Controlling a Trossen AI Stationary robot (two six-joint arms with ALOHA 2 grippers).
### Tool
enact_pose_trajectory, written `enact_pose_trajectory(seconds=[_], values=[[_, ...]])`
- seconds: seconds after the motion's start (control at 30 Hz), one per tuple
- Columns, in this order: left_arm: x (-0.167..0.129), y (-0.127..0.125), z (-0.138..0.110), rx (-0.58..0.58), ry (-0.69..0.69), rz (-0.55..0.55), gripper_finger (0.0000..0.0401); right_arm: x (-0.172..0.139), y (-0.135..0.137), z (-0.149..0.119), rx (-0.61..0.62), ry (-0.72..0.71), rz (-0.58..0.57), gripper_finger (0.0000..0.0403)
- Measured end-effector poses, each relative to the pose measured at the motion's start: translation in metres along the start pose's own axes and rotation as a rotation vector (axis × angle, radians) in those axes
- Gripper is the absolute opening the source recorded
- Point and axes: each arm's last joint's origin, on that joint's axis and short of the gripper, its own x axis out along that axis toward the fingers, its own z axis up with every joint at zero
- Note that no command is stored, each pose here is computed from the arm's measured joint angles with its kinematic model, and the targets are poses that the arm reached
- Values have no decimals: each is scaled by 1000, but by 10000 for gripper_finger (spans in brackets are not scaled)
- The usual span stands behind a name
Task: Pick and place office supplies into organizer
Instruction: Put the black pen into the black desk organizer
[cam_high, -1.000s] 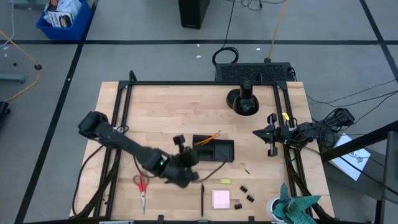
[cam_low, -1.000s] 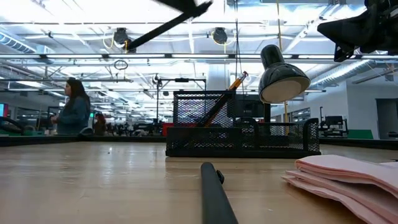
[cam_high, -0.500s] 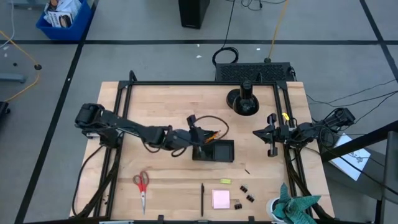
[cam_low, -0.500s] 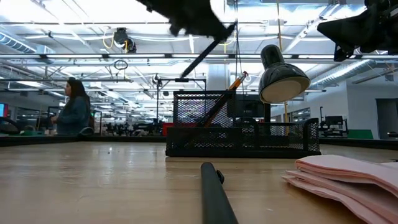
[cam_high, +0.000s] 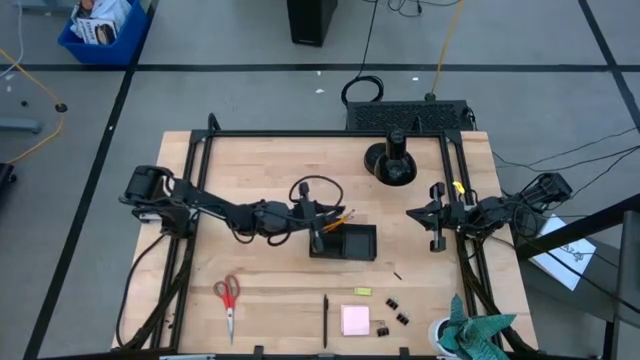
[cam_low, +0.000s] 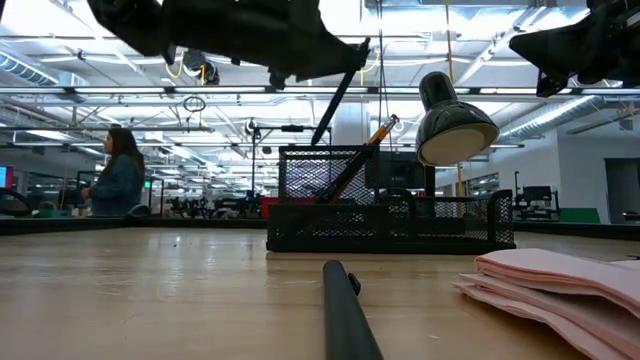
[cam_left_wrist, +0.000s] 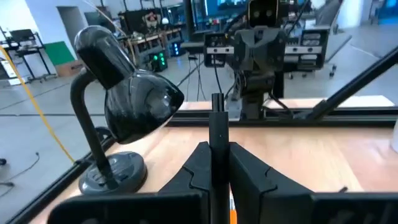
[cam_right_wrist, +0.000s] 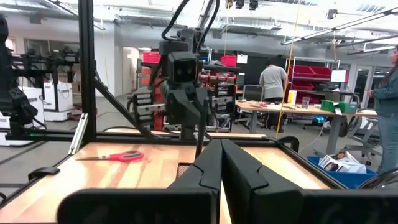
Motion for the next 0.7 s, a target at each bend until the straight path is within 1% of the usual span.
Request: enact_pose_trajectory(seconds=[0.07,0.3,0.37,0.57,0.7], values=[[-1,0,-5,2,16,-2,30,0,0,0,0,-3,0,4],[7,-3,-21,0,35,-16,30,0,0,2,2,-17,-2,4],[7,-3,-27,7,71,-18,30,0,0,2,1,-16,-2,4],[15,-3,-40,-9,85,-15,30,1,0,1,-7,-8,-1,4],[17,-3,-50,-9,126,-18,30,1,0,1,-12,-7,-1,4]])
